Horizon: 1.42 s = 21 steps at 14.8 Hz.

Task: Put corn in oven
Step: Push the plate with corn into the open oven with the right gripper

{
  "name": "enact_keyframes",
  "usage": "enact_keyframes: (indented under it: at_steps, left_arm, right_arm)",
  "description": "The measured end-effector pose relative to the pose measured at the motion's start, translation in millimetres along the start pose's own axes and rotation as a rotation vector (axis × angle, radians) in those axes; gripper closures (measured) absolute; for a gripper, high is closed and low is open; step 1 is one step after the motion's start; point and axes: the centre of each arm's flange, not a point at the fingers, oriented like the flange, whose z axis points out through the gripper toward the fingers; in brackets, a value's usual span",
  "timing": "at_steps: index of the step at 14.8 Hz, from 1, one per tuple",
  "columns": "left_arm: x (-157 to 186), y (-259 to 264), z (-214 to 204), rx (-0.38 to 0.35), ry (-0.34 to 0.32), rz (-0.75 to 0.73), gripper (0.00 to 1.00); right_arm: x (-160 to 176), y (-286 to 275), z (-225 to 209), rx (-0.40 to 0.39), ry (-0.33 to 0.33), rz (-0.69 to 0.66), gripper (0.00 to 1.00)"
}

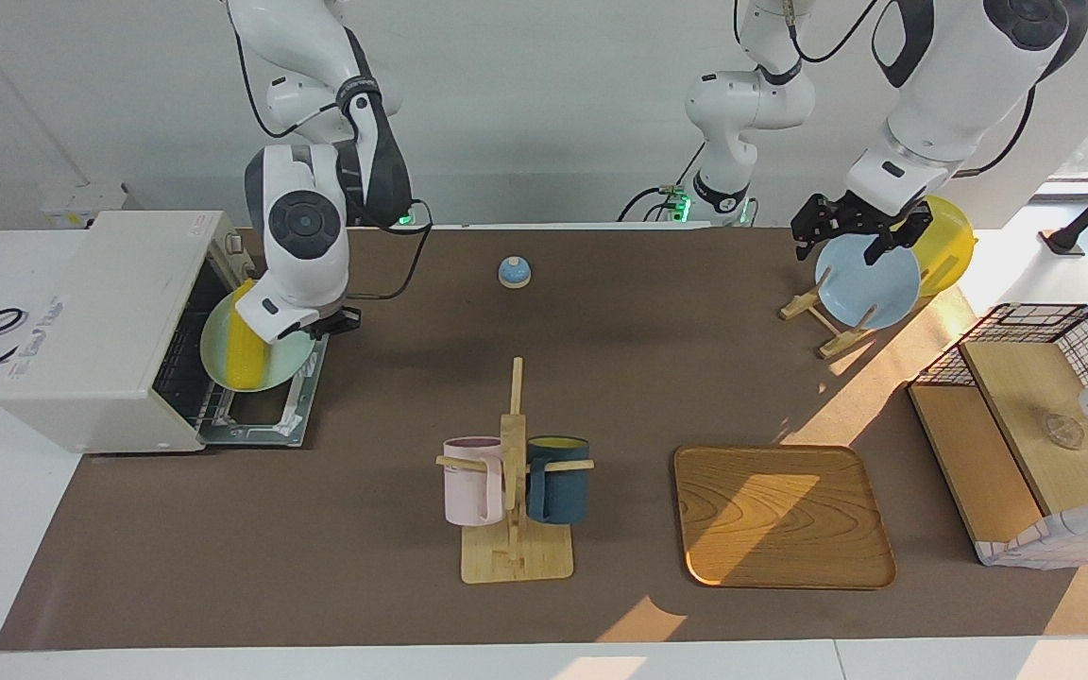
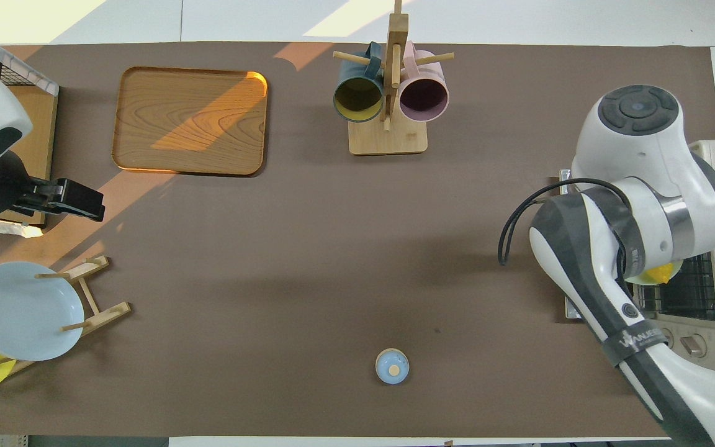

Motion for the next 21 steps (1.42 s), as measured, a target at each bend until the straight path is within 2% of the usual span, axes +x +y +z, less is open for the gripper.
enact_keyframes:
  at_steps: [5, 10, 11, 14, 15, 17, 20, 21]
  left_arm:
    - [0.8, -1.4, -2.7, 0.0, 0.012, -0.003, 0.0]
    - [1.4, -6.8, -3.6, -0.001, 0.019, -0.013, 0.0]
    - [1.5, -7.6, -3.8, -0.001, 0.02, -0.015, 0.0]
    - [1.2, -7.7, -5.0, -0.001, 0.024, -0.015, 0.0]
    - [1.1, -7.7, -5.2, -0.001, 0.025, -0.015, 0.0]
    - [1.1, -7.7, -5.3, -0.001, 0.025, -0.015, 0.0]
    - [1.0, -8.9, -5.5, -0.001, 0.026, -0.017, 0.0]
    - [1.0, -10.0, -5.5, -0.001, 0.026, -0.019, 0.0]
  right_arm:
    - [1.0, 89.1, 45.4, 0.055, -0.007, -0.034, 0.97]
    - [-7.2, 101.0, 64.5, 0.067, 0.022, -0.042, 0.97]
    - [-9.0, 99.6, 66.6, 0.067, 0.019, -0.044, 0.92]
    - [-7.6, 97.6, 69.4, 0.068, 0.039, -0.047, 0.62]
    - [-7.1, 96.9, 68.8, 0.068, 0.044, -0.048, 0.62]
    - [-5.4, 93.3, 61.6, 0.065, 0.053, -0.052, 0.54]
    - [0.0, 66.6, 24.9, 0.096, 0.071, -0.028, 0.56]
    - [2.1, 48.5, 10.6, 0.113, 0.085, -0.006, 0.62]
